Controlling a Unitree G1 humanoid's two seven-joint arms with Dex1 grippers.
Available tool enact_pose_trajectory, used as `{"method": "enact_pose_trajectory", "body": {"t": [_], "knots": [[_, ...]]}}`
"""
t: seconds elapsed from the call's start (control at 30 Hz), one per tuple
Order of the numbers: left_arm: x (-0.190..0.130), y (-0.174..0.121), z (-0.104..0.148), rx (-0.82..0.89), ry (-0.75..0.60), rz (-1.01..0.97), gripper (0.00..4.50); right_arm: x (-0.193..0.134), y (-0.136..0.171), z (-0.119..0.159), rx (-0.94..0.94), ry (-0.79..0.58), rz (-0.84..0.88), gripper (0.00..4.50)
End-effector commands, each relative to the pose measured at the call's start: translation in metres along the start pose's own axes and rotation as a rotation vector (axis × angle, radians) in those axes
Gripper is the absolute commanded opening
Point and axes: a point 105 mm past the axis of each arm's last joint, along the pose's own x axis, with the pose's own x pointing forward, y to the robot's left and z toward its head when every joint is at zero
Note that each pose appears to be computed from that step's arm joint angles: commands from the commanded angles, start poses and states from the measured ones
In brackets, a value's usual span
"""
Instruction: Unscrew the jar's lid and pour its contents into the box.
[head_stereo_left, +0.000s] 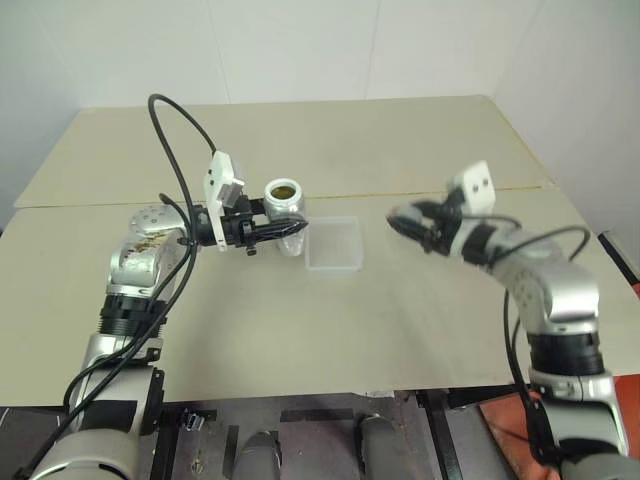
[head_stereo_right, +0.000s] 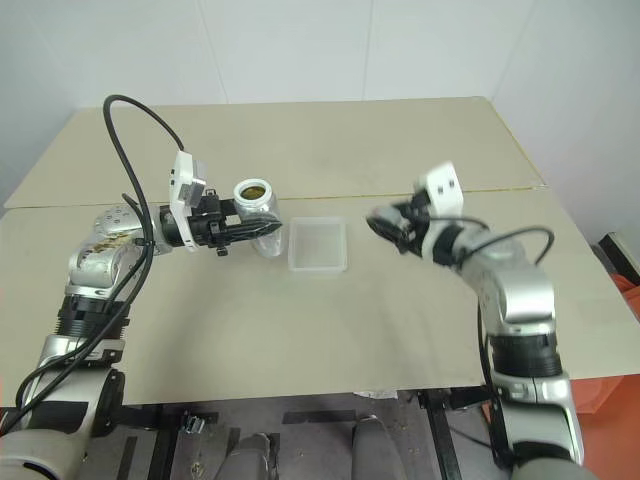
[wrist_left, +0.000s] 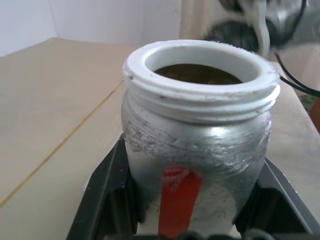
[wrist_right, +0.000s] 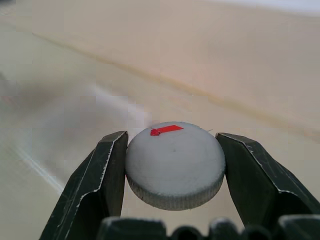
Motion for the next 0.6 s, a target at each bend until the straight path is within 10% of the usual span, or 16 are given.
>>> {"method": "enact_pose_trajectory", "body": {"t": [0.03, 0.13, 0.27, 0.37, 0.6], "knots": [[0.003, 0.008, 0.016, 0.059, -0.041, 0.046, 1.93, 0.002, -0.007, -0.016, -0.048, 0.007, -0.090, 2.76], [0.007, 0.013, 0.019, 0.072, -0.054, 0.080, 1.93, 0.003, -0.009, -0.041, -0.025, 0.071, -0.125, 2.76], [0.014, 0.019, 0.025, 0.111, -0.071, 0.122, 1.93, 0.000, -0.010, -0.051, -0.044, 0.109, -0.126, 4.35], [0.021, 0.029, 0.033, 0.220, -0.070, 0.220, 1.93, -0.010, -0.002, -0.024, -0.066, 0.066, -0.053, 4.47], [0.063, 0.045, 0.050, 1.372, 0.157, 0.424, 1.93, -0.046, 0.045, 0.063, -0.053, 0.011, 0.366, 4.47]]}}
